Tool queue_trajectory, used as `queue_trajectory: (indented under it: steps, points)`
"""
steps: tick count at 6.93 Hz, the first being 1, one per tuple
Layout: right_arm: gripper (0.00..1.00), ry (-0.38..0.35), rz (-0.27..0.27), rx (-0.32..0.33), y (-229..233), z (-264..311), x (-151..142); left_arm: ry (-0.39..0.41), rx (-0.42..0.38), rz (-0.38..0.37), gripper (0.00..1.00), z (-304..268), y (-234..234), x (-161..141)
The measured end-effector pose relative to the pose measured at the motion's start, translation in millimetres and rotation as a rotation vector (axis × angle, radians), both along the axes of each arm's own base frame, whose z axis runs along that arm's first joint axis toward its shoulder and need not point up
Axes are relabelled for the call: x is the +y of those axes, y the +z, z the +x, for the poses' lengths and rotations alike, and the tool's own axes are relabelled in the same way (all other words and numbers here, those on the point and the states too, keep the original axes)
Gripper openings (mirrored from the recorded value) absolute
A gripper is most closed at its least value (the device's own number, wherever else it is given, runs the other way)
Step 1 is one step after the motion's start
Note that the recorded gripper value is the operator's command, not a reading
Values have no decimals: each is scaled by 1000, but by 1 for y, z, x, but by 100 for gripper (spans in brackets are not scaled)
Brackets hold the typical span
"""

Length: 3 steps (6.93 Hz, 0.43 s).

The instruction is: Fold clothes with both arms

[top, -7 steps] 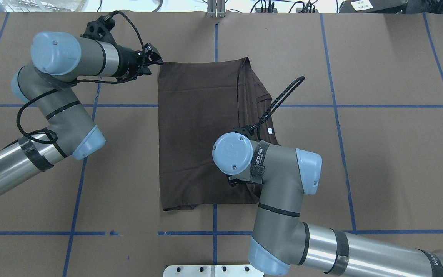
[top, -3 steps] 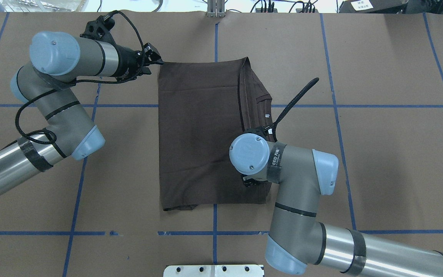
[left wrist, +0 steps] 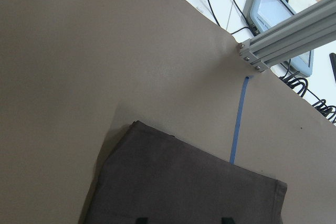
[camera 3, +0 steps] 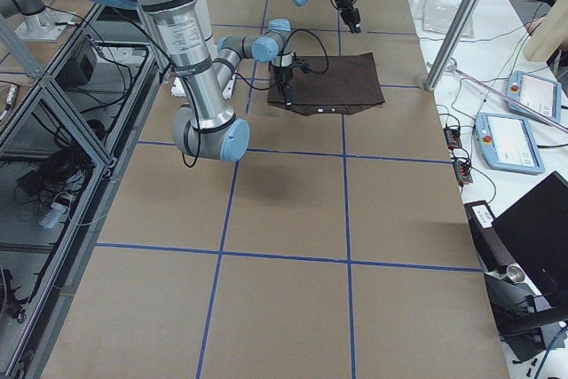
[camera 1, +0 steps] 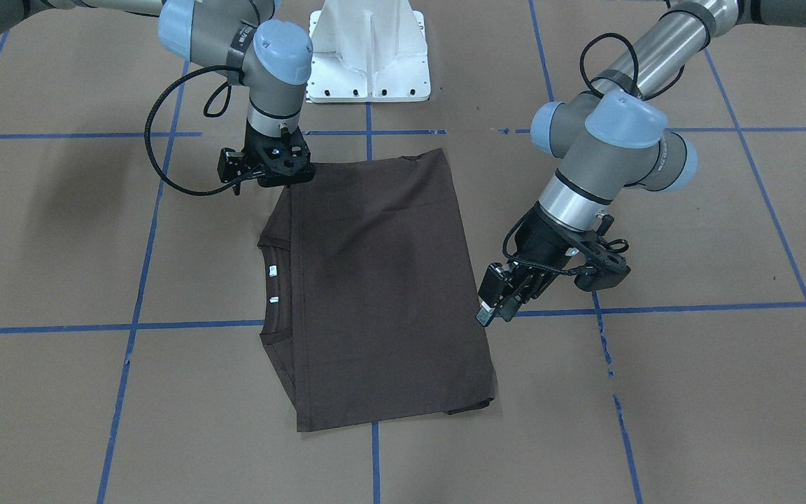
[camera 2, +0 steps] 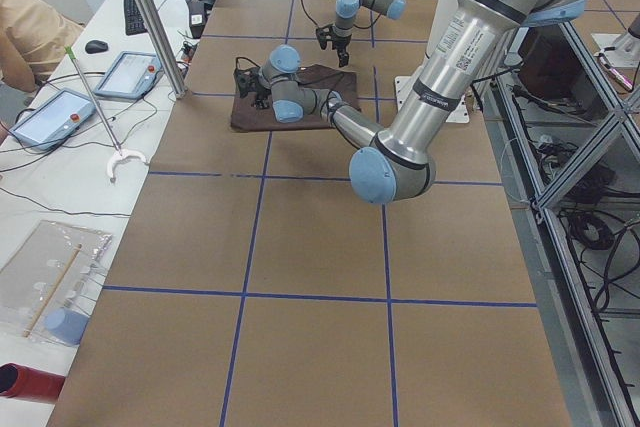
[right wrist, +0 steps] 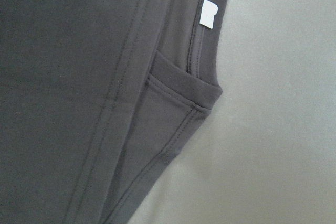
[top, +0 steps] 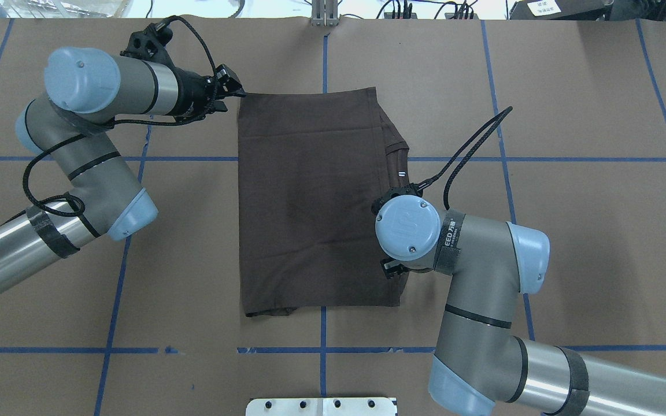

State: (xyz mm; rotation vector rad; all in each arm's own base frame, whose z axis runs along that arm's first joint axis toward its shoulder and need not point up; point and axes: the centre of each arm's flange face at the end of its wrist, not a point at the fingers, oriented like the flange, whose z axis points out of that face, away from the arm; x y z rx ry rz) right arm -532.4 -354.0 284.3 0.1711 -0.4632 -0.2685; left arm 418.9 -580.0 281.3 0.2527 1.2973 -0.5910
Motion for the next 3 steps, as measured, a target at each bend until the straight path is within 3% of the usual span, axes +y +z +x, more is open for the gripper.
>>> queue_trajectory:
  steps: [2,3]
  points:
    - [96,201,-91,-133,-9,-10,11,0,1,1,56,0,0,0]
    - [79,322,-163,-228,-8,-16,20,0,1,1,56,0,0,0]
